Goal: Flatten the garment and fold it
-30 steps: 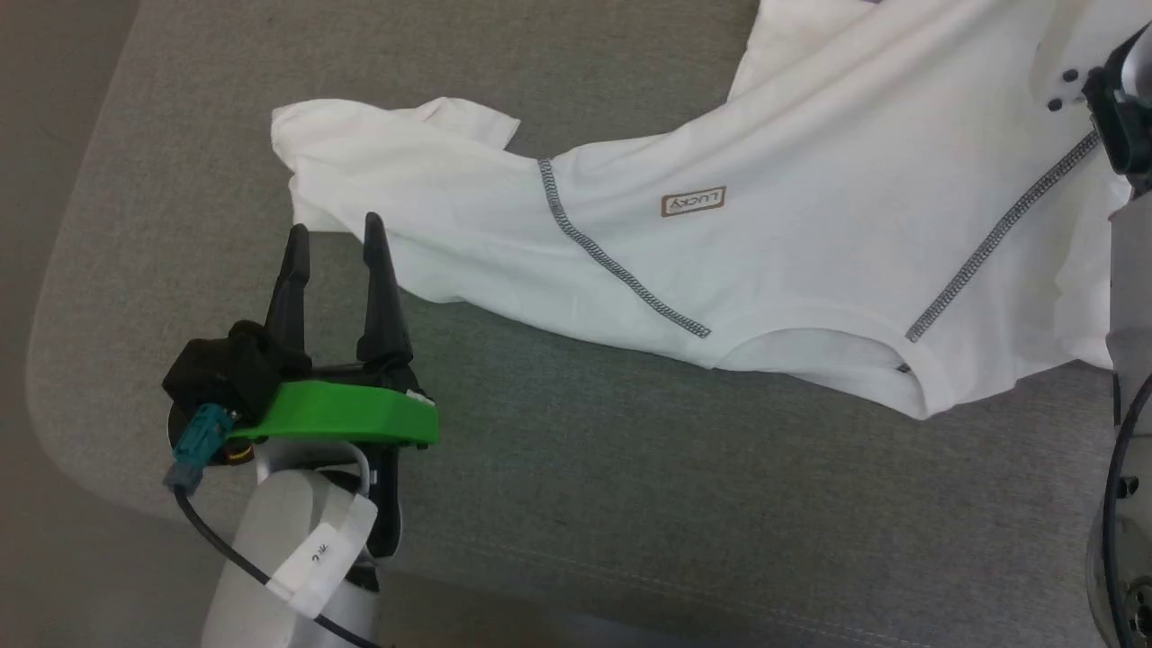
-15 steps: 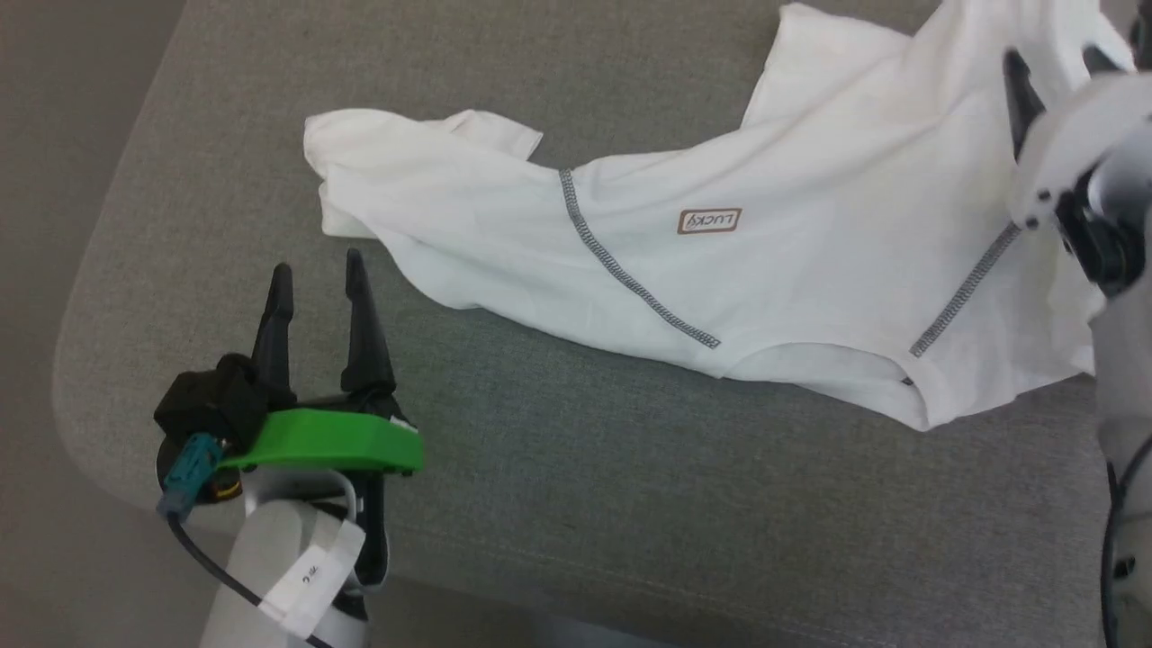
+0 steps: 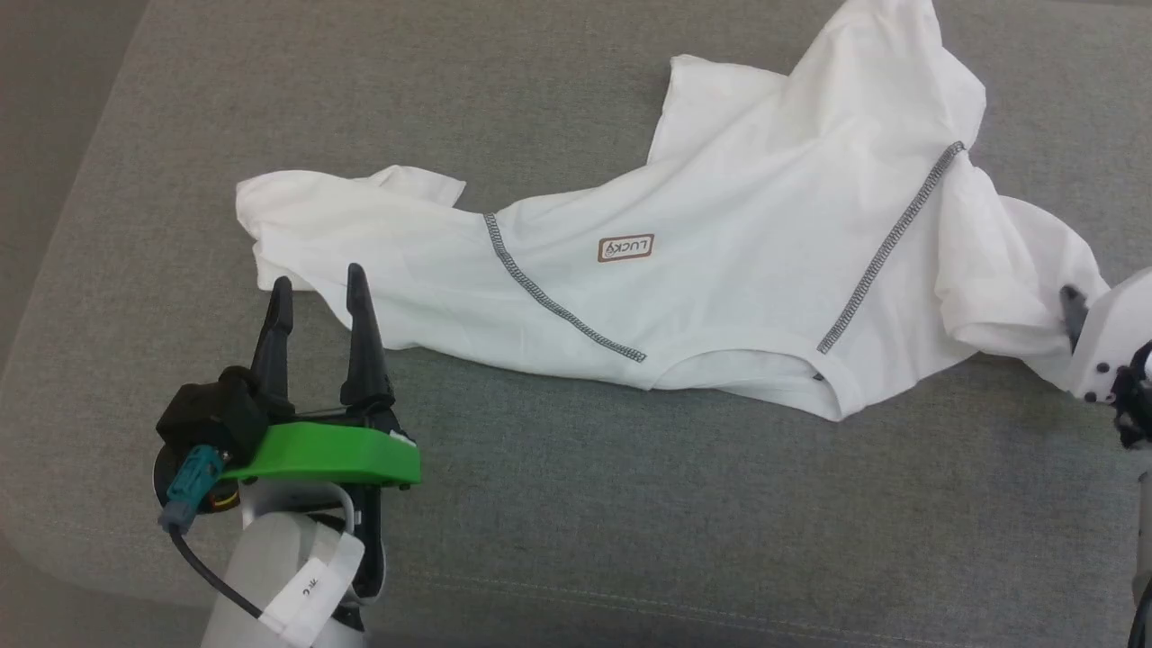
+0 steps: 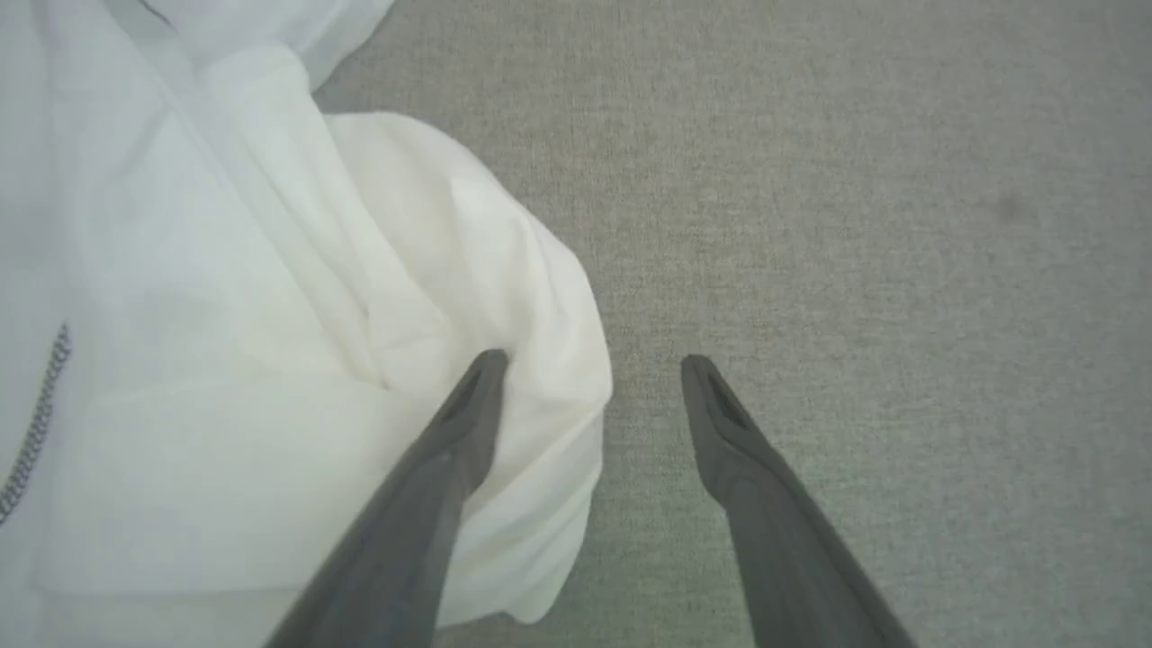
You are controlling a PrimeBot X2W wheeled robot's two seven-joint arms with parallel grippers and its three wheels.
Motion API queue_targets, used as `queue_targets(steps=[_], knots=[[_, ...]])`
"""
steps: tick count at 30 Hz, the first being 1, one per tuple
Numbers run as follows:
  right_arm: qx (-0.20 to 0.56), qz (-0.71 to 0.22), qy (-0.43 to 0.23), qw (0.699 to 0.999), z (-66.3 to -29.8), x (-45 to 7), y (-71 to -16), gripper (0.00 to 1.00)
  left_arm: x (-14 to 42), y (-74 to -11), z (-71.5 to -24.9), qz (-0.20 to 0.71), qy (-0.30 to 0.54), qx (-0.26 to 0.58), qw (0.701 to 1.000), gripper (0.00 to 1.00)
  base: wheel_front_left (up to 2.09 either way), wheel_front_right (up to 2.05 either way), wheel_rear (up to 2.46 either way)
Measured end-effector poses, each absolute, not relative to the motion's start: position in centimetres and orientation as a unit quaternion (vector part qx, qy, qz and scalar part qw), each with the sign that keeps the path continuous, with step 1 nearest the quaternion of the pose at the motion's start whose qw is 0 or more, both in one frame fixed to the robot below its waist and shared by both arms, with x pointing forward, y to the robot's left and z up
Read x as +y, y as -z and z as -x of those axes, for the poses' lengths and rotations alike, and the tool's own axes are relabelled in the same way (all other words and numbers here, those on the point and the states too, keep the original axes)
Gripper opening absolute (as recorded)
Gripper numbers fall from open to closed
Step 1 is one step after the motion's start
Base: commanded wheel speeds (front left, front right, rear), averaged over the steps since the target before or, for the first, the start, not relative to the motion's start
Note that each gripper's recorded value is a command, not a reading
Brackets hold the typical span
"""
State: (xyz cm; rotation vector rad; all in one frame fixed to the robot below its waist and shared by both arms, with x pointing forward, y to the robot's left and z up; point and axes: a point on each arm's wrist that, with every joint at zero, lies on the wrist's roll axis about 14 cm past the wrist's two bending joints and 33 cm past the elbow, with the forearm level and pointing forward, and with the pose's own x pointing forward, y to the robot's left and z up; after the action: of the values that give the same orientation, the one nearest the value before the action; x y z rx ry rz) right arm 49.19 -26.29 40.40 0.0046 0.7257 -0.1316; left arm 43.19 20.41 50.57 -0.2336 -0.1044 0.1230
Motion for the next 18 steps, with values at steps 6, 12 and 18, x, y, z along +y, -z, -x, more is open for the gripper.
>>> queue_targets(steps=[6,12,18], knots=[[0.399,-0.031,0.063,0.914,-47.8,-25.7,-39.1,0.0,20.3,-49.8,-43.6,0.117,-0.06,-0.043,0.99,1.0,0.0,0.0,0.0],[0.322,-0.037,0.101,0.941,-49.2,-28.4,-42.2,0.0,20.1,-49.0,-44.1,0.117,-0.058,-0.035,0.991,1.0,0.0,0.0,0.0],[0.217,-0.04,0.192,0.956,-49.3,-34.5,-47.1,0.0,19.7,-49.1,-44.2,0.119,-0.052,-0.035,0.991,1.0,0.0,0.0,0.0]])
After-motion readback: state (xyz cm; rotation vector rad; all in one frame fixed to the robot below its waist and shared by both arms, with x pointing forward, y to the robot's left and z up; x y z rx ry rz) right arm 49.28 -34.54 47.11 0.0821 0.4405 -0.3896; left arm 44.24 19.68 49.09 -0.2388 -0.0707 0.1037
